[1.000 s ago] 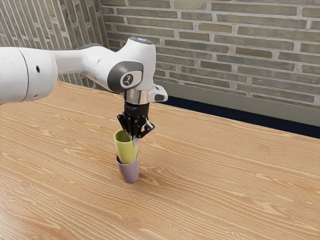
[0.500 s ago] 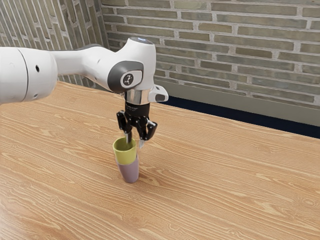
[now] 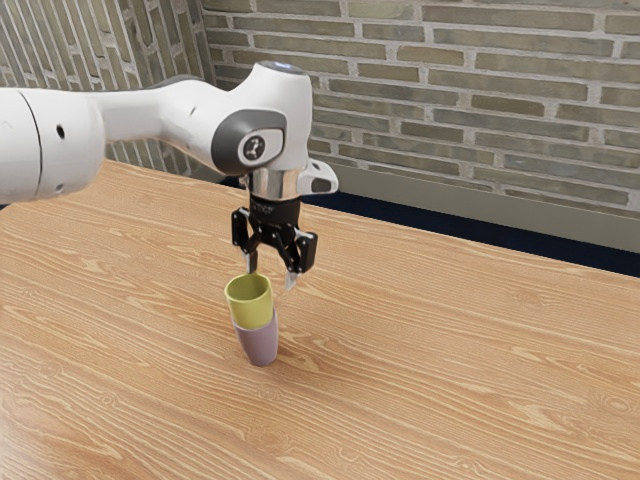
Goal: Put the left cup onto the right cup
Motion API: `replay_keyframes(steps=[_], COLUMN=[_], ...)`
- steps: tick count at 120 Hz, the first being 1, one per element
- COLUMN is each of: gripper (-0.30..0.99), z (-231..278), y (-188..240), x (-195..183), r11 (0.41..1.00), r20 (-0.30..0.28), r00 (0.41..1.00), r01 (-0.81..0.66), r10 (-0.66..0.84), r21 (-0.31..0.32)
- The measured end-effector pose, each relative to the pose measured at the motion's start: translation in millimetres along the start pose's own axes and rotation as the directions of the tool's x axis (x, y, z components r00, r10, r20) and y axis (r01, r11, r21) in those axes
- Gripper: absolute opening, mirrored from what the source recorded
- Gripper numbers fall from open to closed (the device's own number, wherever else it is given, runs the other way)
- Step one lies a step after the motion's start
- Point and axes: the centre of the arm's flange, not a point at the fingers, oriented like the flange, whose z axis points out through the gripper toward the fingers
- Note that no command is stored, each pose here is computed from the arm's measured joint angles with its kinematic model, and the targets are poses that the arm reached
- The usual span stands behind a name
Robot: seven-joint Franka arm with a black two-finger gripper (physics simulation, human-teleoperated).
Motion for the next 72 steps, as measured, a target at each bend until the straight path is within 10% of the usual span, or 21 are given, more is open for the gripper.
replay_keyframes(steps=[72], gripper=[0.68], z=[-56], y=[-5], x=[-32], r11=[1.0], r20=[-0.065], r00=[0.998], r01=[-0.006], r10=[0.005], r21=[-0.013])
